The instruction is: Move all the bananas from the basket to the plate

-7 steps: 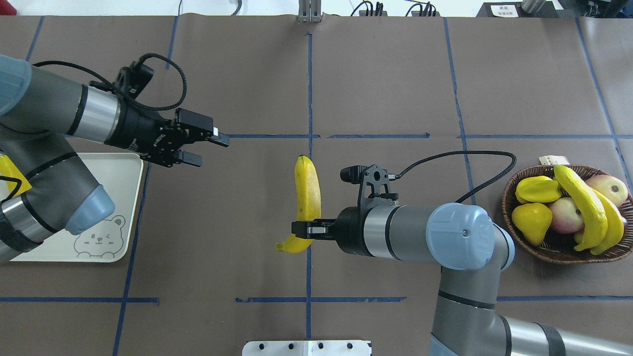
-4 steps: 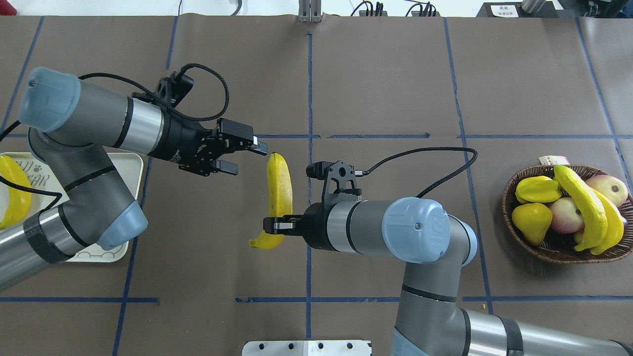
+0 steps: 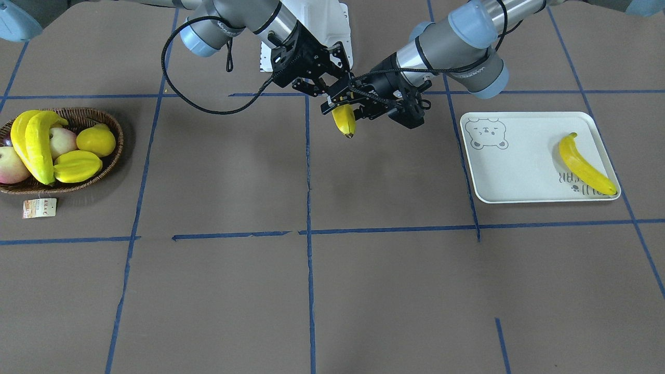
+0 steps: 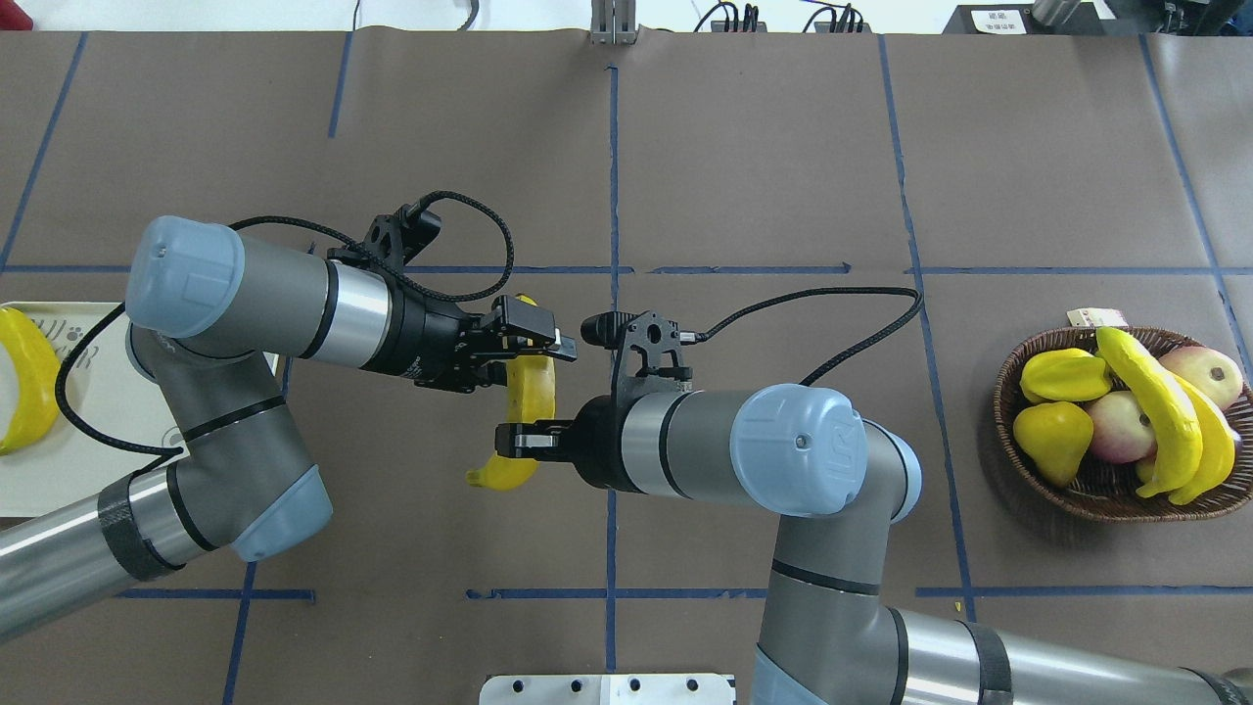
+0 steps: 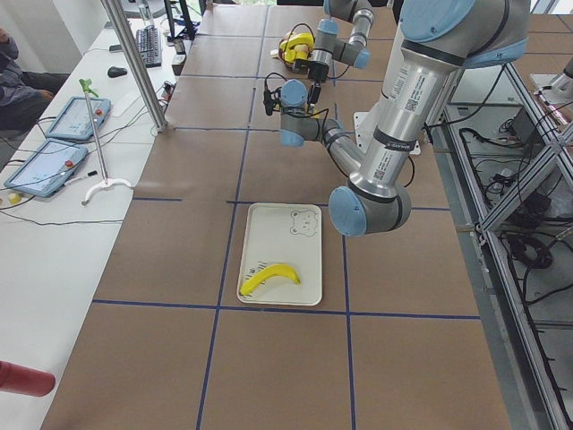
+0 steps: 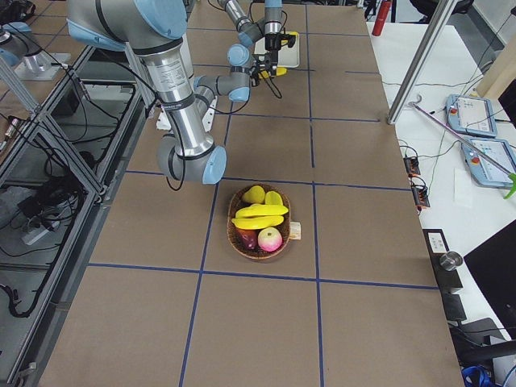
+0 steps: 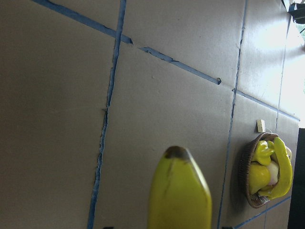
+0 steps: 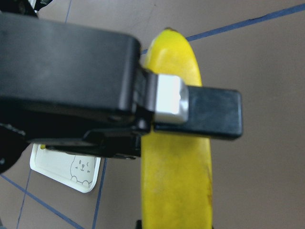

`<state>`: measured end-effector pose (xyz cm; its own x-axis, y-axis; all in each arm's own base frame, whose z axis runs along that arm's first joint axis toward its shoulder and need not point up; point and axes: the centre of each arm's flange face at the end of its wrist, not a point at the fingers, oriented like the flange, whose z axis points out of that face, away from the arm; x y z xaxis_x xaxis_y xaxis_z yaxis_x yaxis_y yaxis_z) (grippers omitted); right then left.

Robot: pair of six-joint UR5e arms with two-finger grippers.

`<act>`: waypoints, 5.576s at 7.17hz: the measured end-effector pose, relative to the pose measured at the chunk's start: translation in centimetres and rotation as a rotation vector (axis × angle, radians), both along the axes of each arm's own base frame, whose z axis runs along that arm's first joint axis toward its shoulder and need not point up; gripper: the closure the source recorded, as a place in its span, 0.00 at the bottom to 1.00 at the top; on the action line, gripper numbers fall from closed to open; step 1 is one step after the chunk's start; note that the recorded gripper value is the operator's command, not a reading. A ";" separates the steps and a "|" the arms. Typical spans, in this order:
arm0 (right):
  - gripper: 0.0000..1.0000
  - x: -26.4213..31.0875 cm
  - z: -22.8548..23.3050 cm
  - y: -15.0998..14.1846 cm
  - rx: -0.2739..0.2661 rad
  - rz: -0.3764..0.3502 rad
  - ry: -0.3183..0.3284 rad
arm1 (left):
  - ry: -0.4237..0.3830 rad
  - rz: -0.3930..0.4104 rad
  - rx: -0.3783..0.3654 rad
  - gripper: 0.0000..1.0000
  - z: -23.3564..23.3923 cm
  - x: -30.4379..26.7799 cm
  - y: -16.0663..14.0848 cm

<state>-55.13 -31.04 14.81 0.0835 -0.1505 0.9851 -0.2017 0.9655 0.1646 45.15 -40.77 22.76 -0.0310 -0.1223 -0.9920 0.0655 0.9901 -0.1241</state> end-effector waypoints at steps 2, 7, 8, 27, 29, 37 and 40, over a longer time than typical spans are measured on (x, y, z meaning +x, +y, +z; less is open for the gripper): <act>0.50 0.0 -0.1 0.0 -0.001 0.000 -0.003 | 0.003 0.001 0.002 1.00 -0.1 -0.1 0.1; 0.00 0.5 -0.1 -0.5 -0.002 0.008 -0.006 | 0.001 -0.001 0.000 1.00 0.2 -0.6 0.1; 0.00 0.9 0.1 -1.0 -0.003 0.010 -0.001 | -0.008 -0.003 -0.006 1.00 0.6 -0.7 0.0; 0.00 18.9 13.3 -11.4 -0.012 -0.149 0.551 | -0.690 -0.380 -0.582 0.00 39.9 -27.9 -7.5; 0.00 19.6 13.7 -11.7 -0.021 -0.140 0.556 | -0.676 -0.378 -0.566 0.00 38.9 -28.2 -7.3; 0.00 35.3 31.3 -4.7 0.097 -0.182 0.708 | -0.537 -0.282 -0.400 0.00 27.6 -25.1 -4.9; 0.00 37.5 35.4 -3.9 0.114 -0.213 0.766 | -0.533 -0.273 -0.390 0.00 27.2 -24.5 -4.8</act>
<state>-17.67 -34.90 50.16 0.6879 -0.3358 0.6435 0.1939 0.9393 0.2830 20.70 -45.62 49.92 0.3658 -0.5286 -0.7660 0.4548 0.8196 -0.3484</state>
